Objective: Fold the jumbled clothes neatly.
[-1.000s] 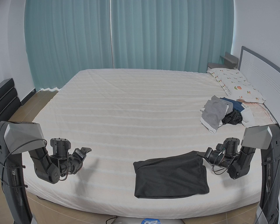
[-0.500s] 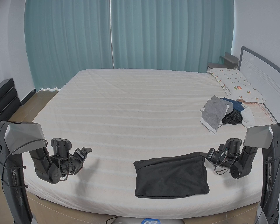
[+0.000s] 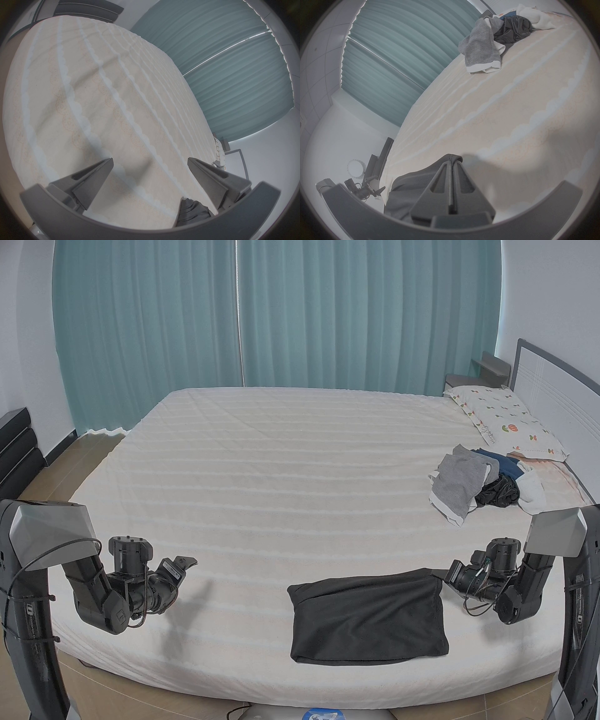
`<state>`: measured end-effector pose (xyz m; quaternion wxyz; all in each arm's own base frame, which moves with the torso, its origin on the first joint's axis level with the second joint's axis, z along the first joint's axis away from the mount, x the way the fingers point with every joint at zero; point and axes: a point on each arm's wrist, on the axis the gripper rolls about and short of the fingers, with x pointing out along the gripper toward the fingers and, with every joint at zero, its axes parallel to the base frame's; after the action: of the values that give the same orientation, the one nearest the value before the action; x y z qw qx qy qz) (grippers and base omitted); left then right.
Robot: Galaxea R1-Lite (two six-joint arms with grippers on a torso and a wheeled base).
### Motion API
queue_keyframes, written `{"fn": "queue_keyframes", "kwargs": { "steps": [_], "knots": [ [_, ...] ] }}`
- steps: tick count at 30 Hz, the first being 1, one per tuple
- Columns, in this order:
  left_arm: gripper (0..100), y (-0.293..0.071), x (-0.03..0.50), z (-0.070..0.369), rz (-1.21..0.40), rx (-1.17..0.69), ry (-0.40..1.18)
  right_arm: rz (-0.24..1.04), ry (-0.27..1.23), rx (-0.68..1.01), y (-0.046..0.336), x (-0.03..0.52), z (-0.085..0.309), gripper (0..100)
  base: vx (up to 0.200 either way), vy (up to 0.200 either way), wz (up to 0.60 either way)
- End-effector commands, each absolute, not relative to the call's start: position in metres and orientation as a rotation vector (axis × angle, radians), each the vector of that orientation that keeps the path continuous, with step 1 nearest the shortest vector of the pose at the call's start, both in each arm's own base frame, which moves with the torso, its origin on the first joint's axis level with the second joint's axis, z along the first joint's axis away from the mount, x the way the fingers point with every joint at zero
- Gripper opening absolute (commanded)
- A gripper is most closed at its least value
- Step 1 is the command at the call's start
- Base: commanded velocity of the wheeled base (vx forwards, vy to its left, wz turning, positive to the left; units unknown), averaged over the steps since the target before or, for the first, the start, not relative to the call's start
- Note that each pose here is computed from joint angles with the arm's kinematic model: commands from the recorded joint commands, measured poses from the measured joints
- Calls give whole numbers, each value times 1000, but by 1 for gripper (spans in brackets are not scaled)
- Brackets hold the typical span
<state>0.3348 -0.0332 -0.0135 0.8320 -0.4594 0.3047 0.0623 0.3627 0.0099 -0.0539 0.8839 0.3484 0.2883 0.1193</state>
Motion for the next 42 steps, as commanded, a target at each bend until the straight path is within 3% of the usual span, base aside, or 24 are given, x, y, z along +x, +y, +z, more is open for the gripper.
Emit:
{"fn": "queue_keyframes", "kwargs": {
  "steps": [1,27,28,42],
  "knots": [
    [100,-33,335,-14,130,-973,646,246,601,722,9,362,-54,0,0,0,0],
    [100,-33,335,-14,132,-973,646,226,514,666,20,378,-64,0,0,0,0],
    [100,-33,335,-14,133,-973,647,225,517,663,20,377,-64,100,0,0,0],
    [100,-35,335,-16,129,-969,654,224,544,672,15,350,-39,100,0,0,0]
  ]
}}
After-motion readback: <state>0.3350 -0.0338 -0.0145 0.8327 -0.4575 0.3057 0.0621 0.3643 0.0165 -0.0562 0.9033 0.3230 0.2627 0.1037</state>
